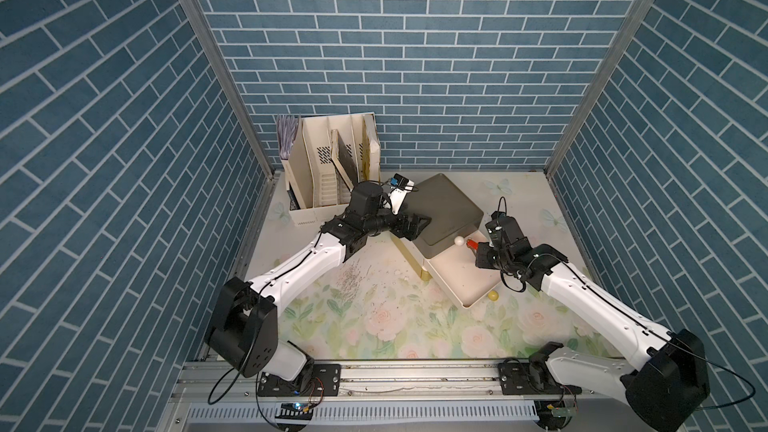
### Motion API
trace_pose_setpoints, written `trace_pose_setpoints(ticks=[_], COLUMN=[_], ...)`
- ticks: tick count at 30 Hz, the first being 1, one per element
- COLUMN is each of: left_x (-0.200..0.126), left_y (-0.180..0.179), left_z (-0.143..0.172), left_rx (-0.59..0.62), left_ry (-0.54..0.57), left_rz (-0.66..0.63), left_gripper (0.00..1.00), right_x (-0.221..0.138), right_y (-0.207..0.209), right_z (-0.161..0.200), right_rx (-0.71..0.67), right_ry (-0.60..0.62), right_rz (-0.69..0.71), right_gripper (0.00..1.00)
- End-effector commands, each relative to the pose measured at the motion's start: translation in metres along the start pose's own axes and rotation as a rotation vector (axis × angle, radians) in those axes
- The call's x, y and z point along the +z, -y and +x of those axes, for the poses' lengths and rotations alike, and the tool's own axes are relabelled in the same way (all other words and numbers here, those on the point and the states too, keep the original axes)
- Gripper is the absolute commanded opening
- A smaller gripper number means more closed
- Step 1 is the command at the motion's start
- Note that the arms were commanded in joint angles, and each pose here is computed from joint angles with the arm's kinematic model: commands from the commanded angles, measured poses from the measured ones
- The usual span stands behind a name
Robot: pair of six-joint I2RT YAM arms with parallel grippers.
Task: Take the keys out of the drawer
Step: Pick up the key from the drawer, then place the key at the center of the board.
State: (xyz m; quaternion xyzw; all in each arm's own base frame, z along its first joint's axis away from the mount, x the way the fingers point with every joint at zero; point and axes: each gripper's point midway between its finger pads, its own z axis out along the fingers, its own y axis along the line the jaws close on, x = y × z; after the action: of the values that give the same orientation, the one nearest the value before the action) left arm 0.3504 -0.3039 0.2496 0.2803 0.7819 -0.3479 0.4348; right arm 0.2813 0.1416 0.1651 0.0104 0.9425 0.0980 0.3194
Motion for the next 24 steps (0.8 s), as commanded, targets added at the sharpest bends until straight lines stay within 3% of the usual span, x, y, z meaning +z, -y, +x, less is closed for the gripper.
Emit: trace_pose_setpoints(ticks=[1,11,18,24], left_x=[0.005,0.001,-0.007,-0.010], left_y=[-0.013,-0.009,-0.006,-0.005], left_z=[0.057,0.037,0.021,0.018], left_rx=[-0.125,-0.111,-0.099,-0.101], left_ry=[-0.194,-0.151,-0.113,-0.108], left_rz=[-0.037,-0.032,-0.043,-0.048], left_gripper=[1.00,1.00,1.00,1.00], right_x=[-0.032,-0.066,-0.043,-0.002], right_y=[0.005,0.071,0.131,0.154], right_z=[-0.033,-0.079,-0.066,-0.037], right_rx=[0.056,0.116,0.193,0.267], right_ry=[0.100,0.225,0.168,0.082], right_rz=[0.001,0.208,0.296,0.230], right_gripper=[0.00,0.00,0.00,0.00])
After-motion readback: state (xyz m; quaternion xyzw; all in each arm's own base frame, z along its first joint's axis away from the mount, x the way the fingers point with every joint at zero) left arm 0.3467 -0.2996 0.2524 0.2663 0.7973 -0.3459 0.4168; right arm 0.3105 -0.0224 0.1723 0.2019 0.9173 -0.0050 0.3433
